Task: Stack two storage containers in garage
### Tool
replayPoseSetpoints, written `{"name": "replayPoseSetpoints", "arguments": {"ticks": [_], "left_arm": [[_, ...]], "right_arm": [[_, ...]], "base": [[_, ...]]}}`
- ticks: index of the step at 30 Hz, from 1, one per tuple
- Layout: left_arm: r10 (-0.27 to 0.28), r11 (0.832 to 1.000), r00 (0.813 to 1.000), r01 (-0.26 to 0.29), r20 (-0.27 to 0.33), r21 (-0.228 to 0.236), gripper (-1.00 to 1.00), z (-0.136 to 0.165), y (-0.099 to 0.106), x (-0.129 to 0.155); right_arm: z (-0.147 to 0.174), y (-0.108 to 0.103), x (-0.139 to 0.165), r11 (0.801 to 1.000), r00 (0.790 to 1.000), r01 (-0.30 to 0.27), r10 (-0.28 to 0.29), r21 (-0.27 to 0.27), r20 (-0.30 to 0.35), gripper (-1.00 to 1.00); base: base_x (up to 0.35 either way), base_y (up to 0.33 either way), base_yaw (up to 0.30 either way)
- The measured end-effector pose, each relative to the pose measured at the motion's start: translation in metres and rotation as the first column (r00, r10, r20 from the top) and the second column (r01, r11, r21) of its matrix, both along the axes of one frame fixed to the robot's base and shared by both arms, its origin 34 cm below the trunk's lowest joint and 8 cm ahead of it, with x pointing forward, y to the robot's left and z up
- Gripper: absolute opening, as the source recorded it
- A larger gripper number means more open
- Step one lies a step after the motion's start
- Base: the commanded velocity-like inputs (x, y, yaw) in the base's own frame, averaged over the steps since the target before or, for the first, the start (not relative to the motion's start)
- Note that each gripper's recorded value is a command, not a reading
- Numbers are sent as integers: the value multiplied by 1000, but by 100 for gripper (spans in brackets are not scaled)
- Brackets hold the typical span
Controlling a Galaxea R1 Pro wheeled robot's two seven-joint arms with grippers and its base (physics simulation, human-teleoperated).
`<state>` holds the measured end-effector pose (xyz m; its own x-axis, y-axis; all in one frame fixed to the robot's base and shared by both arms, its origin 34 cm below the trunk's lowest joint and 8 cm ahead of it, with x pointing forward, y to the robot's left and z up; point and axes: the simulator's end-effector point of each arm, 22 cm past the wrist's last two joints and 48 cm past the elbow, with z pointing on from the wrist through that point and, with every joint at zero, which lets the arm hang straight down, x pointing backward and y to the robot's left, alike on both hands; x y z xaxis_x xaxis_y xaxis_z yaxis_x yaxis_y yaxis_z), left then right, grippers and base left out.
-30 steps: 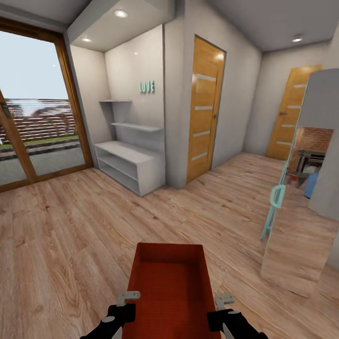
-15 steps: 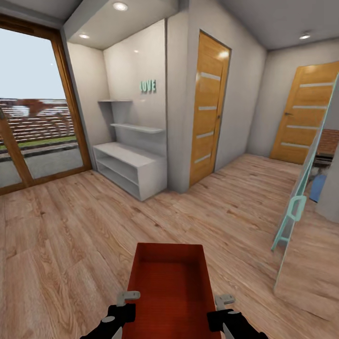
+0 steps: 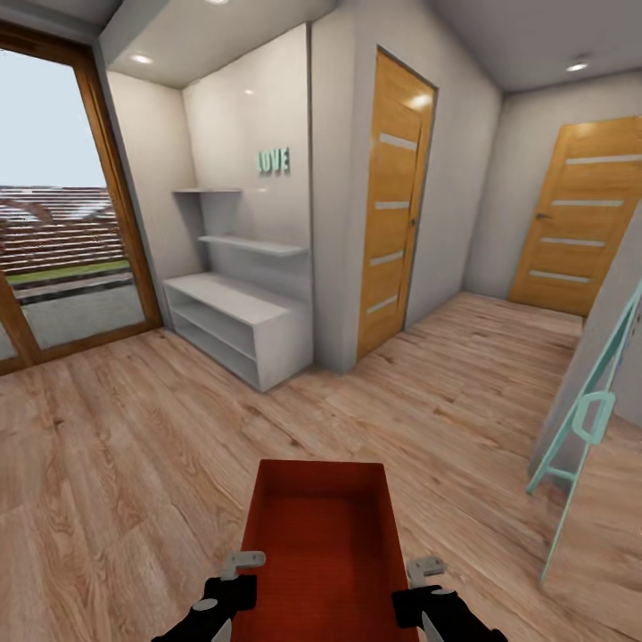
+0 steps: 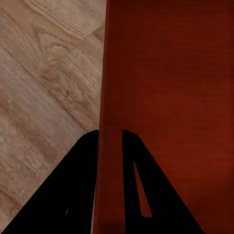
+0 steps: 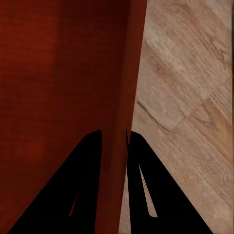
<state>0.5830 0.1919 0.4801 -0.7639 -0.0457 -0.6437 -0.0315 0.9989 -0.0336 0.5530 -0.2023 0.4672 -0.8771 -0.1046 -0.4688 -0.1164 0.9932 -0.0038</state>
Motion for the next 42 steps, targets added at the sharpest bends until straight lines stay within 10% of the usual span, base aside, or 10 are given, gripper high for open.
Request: {"name": "replayPoseSetpoints", "arguments": {"ticks": [42], "left_arm": [[0, 1000, 1000, 0, 0, 0, -100, 0, 0, 0]], "right_arm": [[0, 0, 0, 1000, 1000, 0, 0, 0, 0, -100]], "base": [[337, 109, -150]]}}
